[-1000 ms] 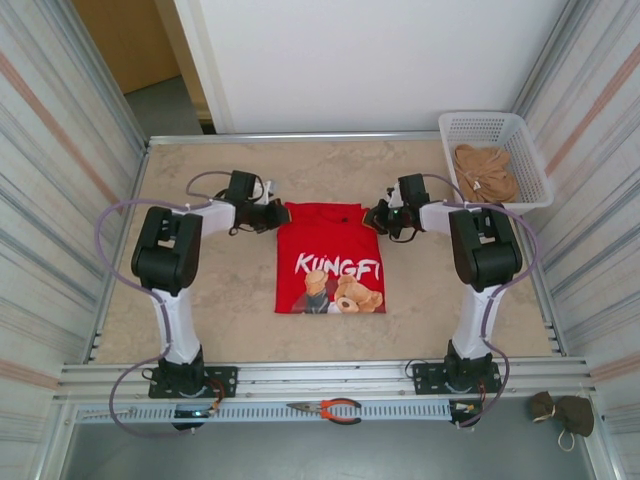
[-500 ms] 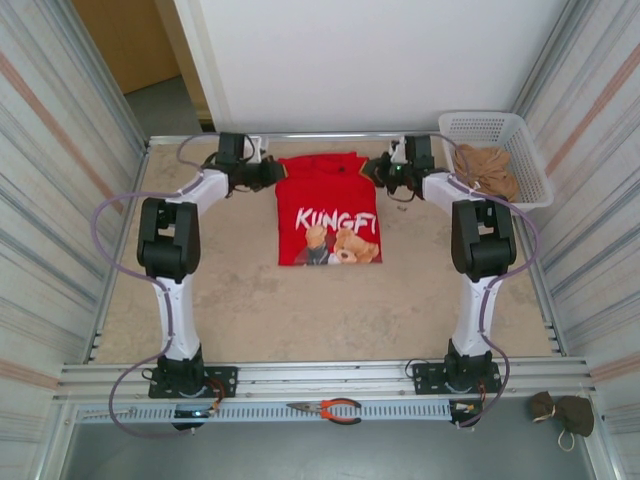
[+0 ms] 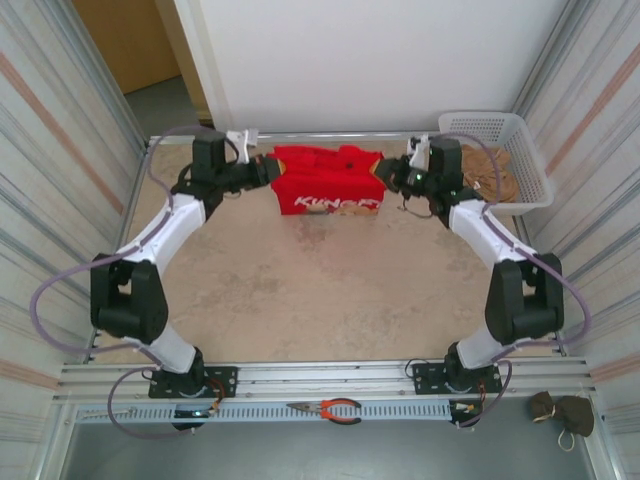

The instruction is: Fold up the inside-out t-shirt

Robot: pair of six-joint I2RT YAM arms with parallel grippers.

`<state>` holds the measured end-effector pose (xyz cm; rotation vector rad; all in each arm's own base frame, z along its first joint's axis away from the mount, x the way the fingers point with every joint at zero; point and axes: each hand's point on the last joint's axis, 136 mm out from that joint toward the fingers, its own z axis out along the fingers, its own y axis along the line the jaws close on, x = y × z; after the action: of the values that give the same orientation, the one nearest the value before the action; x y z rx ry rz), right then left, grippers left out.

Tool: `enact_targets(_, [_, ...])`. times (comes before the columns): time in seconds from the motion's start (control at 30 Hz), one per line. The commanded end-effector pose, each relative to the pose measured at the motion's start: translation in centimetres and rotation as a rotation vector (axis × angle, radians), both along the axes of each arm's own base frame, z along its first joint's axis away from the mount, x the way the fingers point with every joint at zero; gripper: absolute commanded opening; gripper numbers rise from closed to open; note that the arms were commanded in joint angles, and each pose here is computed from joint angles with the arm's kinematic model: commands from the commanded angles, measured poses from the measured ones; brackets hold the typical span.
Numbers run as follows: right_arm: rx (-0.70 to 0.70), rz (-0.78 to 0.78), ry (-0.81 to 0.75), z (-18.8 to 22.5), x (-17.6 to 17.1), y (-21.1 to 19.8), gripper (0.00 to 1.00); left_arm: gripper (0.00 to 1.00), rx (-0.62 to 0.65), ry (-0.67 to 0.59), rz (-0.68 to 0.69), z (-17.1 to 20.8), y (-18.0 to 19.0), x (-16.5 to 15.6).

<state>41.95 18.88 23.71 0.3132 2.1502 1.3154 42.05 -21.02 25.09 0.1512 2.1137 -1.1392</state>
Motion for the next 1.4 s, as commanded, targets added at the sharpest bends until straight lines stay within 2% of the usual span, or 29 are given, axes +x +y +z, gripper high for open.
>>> enact_targets(0.0, [-0.076, -0.006, 0.078, -5.3, -3.8, -0.2, 0.0, 0.0, 0.011, 0.086, 0.01, -5.0, 0.0, -3.3])
enact_targets(0.07, [-0.114, 0.001, 0.11, -8.0, -6.1, -0.2, 0.0, 0.0, 0.028, 0.131, 0.012, -8.0, -0.1, -5.5])
enact_targets(0.13, [-0.143, 0.0, 0.133, -9.8, -7.2, -0.5, 0.0, 0.0, 0.049, 0.147, 0.027, -9.8, 0.1, -6.2])
enact_targets(0.3, [-0.226, 0.009, 0.124, -11.2, -6.5, -1.0, 0.0, 0.0, 0.157, 0.158, 0.033, -12.3, 0.6, -4.7])
enact_targets(0.53, [-0.317, -0.004, 0.081, -12.6, -2.0, -1.3, 0.0, 0.11, 0.266, 0.175, 0.033, -15.5, 0.4, -0.7])
enact_targets(0.73, [-0.345, -0.001, 0.093, -15.5, 3.3, -1.1, 0.0, 0.1, 0.345, 0.193, 0.075, -18.8, 1.1, 2.9])
enact_targets(0.9, [-0.362, -0.003, 0.134, -17.5, 5.8, -1.6, 0.0, 0.12, 0.354, 0.188, 0.087, -19.5, 1.2, 4.9])
enact_targets(0.97, [-0.363, -0.022, 0.146, -17.9, 6.3, -2.2, 0.0, 0.16, 0.362, 0.191, 0.085, -19.6, 1.2, 5.5])
enact_targets(1.03, [-0.358, -0.039, 0.15, -17.8, 6.6, -2.8, 0.29, 0.35, 0.372, 0.197, 0.093, -19.8, 1.2, 6.2])
enact_targets(1.07, [-0.354, -0.05, 0.148, -17.4, 6.7, -3.1, 0.4, 0.41, 0.376, 0.201, 0.103, -19.8, 1.4, 6.5])
enact_targets(1.1, [-0.345, -0.06, 0.144, -16.9, 6.7, -3.4, 0.47, 0.47, 0.374, 0.206, 0.12, -19.6, 1.7, 7.1])
enact_targets(1.13, [-0.336, -0.067, 0.132, -16.1, 6.7, -3.7, 0.49, 0.51, 0.365, 0.209, 0.13, -19.3, 1.9, 7.5])
enact_targets(1.23, [-0.338, -0.073, 0.103, -13.8, 5.7, -4.1, 0.5, 0.55, 0.323, 0.199, 0.168, -17.3, 2.7, 8.4])
enact_targets(1.37, [-0.334, -0.076, 0.089, -11.8, 3.1, -4.4, 0.48, 0.6, 0.284, 0.166, 0.209, -14.1, 3.7, 7.0])
